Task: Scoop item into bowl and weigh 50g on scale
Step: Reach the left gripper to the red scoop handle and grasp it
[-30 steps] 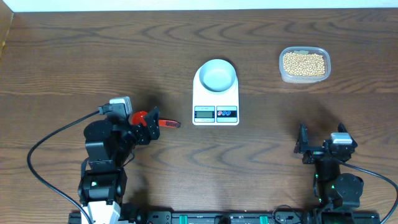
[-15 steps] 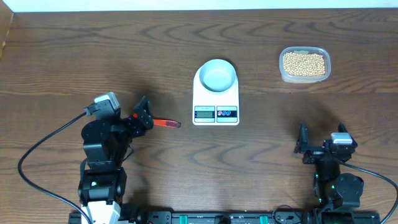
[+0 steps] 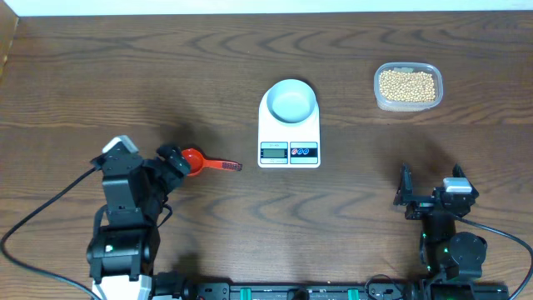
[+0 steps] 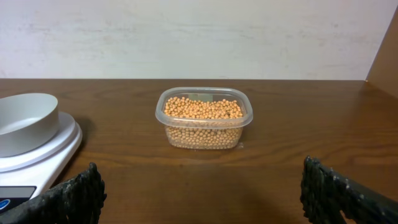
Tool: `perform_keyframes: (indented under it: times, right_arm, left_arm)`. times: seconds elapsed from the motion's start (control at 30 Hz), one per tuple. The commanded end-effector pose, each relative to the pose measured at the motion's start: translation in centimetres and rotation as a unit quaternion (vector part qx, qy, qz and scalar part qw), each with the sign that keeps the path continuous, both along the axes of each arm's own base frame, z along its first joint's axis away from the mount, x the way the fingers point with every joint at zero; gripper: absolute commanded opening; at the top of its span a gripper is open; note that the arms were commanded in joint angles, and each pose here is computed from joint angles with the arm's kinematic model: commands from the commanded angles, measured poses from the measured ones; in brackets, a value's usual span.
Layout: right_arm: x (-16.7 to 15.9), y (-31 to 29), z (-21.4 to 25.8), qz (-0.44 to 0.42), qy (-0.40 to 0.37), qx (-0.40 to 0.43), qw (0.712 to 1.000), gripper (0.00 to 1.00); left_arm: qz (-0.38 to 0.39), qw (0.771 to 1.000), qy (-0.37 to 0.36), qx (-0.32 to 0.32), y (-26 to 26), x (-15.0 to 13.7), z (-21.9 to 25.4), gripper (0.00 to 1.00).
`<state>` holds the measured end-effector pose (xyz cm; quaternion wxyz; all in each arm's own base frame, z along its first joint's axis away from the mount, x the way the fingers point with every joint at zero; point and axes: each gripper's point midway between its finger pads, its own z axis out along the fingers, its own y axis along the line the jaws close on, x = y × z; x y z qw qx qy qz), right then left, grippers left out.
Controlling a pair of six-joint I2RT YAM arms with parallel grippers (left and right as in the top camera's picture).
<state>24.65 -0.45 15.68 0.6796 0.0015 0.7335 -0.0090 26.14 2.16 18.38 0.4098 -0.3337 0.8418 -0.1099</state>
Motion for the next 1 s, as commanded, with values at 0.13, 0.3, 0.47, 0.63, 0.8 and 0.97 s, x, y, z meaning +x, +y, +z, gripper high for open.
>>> perform_keyframes:
  times: [0.13,0.3,0.47,0.63,0.8,0.97]
  right_arm:
    - [0.0,0.2,-0.2,0.004,0.003,-0.006,1.000,0.99]
    - [0.0,0.2,-0.2,0.004,0.003,-0.006,1.000,0.99]
    - [0.0,0.2,-0.2,0.004,0.003,-0.006,1.000,0.99]
    - [0.0,0.2,-0.2,0.004,0.003,-0.006,1.000,0.99]
    - [0.0,0.2,-0.2,0.004,0.003,-0.006,1.000,0.99]
    - [0.0,0.2,-0.2,0.004,0.003,-0.006,1.000,0.99]
  left_arm:
    - [0.020,0.999,-0.006,-0.034,-0.2,-0.4,2.2,0.93]
    - [0.026,0.999,0.007,-0.030,0.0,-0.3,1.6,0.93]
    - [0.125,0.986,0.083,-0.071,1.3,-1.7,-1.8,0.93]
    - [0.151,0.971,0.163,-0.085,1.2,-1.8,-5.4,0.85]
    - [0.171,0.955,0.227,-0.087,1.2,-1.1,-9.0,0.82]
    - [0.214,0.938,0.250,-0.111,1.3,-0.1,-11.5,0.78]
